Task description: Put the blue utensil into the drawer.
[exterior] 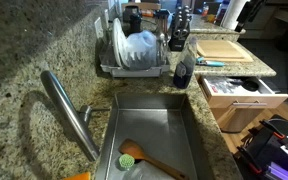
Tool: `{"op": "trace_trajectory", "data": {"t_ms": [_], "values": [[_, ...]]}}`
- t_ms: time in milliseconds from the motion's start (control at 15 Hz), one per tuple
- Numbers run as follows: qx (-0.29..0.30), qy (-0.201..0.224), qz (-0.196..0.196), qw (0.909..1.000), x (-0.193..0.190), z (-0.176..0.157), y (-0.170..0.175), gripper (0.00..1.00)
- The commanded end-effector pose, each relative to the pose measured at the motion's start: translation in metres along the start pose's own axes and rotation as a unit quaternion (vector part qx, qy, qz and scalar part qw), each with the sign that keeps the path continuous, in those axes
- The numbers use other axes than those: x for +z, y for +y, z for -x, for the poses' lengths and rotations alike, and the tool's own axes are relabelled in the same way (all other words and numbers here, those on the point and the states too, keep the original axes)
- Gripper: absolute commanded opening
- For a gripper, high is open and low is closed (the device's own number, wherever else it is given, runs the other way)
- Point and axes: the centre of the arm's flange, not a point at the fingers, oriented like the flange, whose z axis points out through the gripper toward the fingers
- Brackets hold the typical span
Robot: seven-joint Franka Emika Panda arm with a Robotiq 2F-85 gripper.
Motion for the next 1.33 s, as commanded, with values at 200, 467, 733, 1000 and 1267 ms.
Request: {"op": "trace_trajectory", "data": {"t_ms": [200,467,733,1000,1267], "values": [[-0.07,0.008,-0.046,0.9964,0.027,0.021,0.011,1.0],[-0.128,0.052,-0.124,0.9825,0.102,0.064,0.061,1.0],[-0.124,0.029,-0.16,0.9788,0.129,0.072,0.078,1.0],[-0.21,0.025,-0.182,0.9604,0.143,0.082,0.085,1.0],[-0.249,-0.064,-0.102,0.961,0.174,0.103,0.171,1.0]]}}
